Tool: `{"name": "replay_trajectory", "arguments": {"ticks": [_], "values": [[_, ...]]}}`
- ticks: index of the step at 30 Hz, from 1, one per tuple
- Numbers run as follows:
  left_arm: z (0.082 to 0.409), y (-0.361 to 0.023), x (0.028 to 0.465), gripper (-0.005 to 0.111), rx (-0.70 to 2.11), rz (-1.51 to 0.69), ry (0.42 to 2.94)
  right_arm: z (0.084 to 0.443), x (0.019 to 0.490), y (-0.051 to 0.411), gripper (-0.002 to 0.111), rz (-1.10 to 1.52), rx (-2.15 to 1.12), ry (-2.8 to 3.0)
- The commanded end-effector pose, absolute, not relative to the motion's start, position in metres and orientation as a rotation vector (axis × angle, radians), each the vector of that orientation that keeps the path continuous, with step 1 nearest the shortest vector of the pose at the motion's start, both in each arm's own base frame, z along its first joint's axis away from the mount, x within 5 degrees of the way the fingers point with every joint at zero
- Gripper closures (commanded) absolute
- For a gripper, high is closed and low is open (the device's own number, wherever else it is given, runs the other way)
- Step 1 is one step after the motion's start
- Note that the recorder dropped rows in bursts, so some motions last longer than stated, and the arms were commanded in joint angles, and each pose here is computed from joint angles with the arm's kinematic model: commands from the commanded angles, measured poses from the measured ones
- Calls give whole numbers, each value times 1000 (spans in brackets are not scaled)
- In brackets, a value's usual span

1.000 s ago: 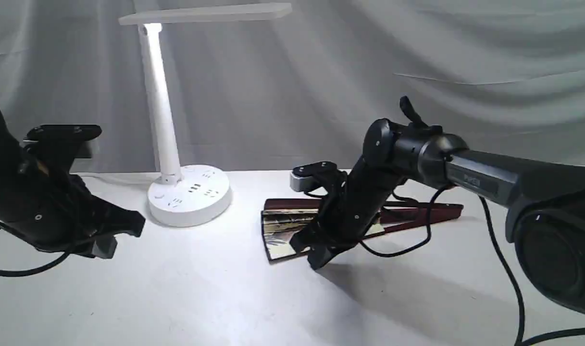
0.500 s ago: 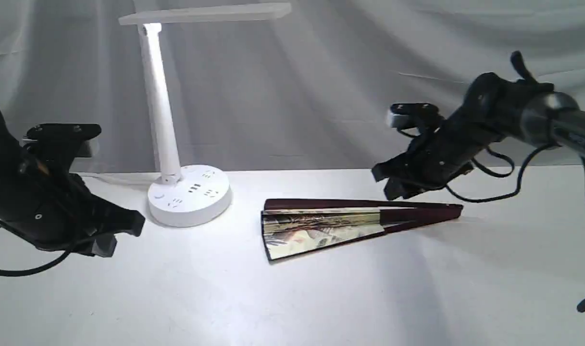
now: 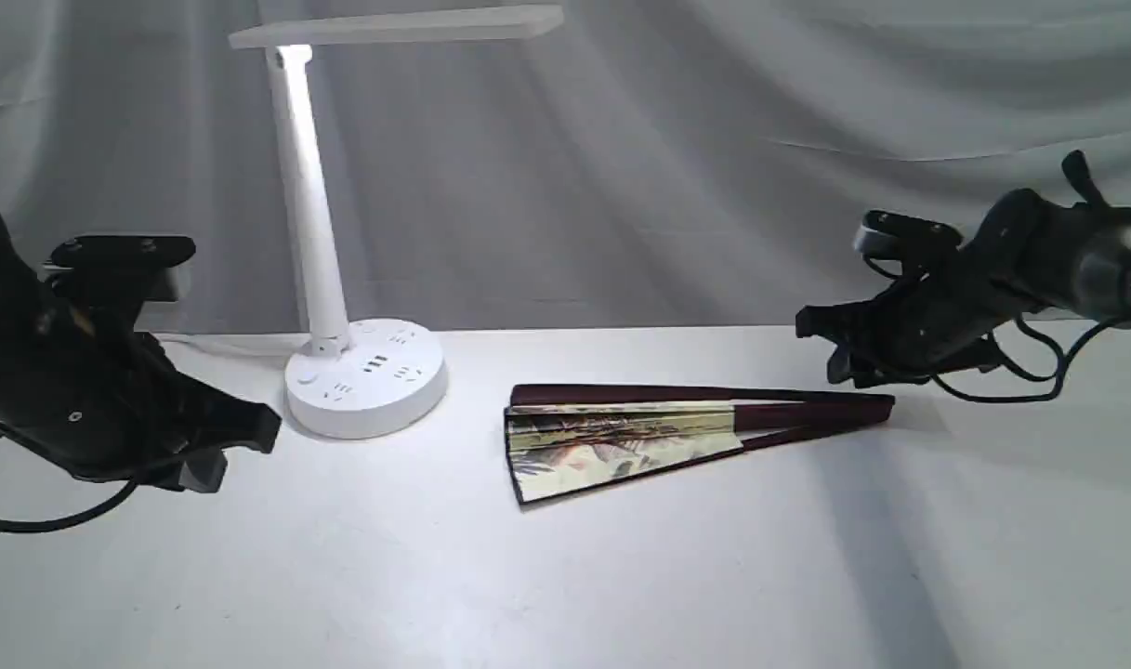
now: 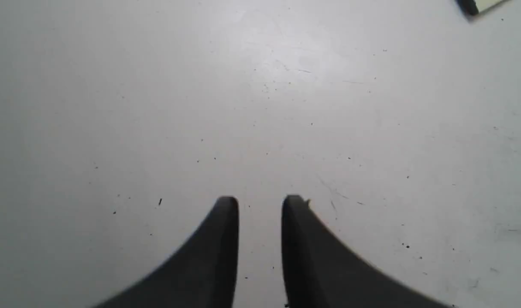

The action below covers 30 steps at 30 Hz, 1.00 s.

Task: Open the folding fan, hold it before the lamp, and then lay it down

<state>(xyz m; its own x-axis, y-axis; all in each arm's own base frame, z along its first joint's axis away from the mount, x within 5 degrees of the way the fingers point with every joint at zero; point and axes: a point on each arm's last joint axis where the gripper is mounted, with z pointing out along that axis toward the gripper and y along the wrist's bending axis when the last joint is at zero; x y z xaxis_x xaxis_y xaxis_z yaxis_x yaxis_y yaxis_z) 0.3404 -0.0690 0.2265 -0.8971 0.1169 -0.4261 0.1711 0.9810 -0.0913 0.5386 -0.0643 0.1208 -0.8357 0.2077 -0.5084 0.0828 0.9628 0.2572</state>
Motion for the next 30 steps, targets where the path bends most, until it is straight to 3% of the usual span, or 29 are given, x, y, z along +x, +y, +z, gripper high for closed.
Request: {"name": "replay_trajectory", "arguments": {"ticks": [1, 14, 23, 30], "values": [[230, -71, 342, 89, 211, -176, 2670, 124, 534, -66, 88, 283, 177, 2603], [230, -72, 342, 89, 207, -182, 2670, 114, 507, -62, 90, 311, 13, 2917], [230, -71, 341, 89, 209, -182, 2683, 116, 498, -48, 91, 518, -73, 2982], [229, -71, 341, 89, 210, -182, 2693, 118, 488, -39, 99, 652, -24, 2980]]}}
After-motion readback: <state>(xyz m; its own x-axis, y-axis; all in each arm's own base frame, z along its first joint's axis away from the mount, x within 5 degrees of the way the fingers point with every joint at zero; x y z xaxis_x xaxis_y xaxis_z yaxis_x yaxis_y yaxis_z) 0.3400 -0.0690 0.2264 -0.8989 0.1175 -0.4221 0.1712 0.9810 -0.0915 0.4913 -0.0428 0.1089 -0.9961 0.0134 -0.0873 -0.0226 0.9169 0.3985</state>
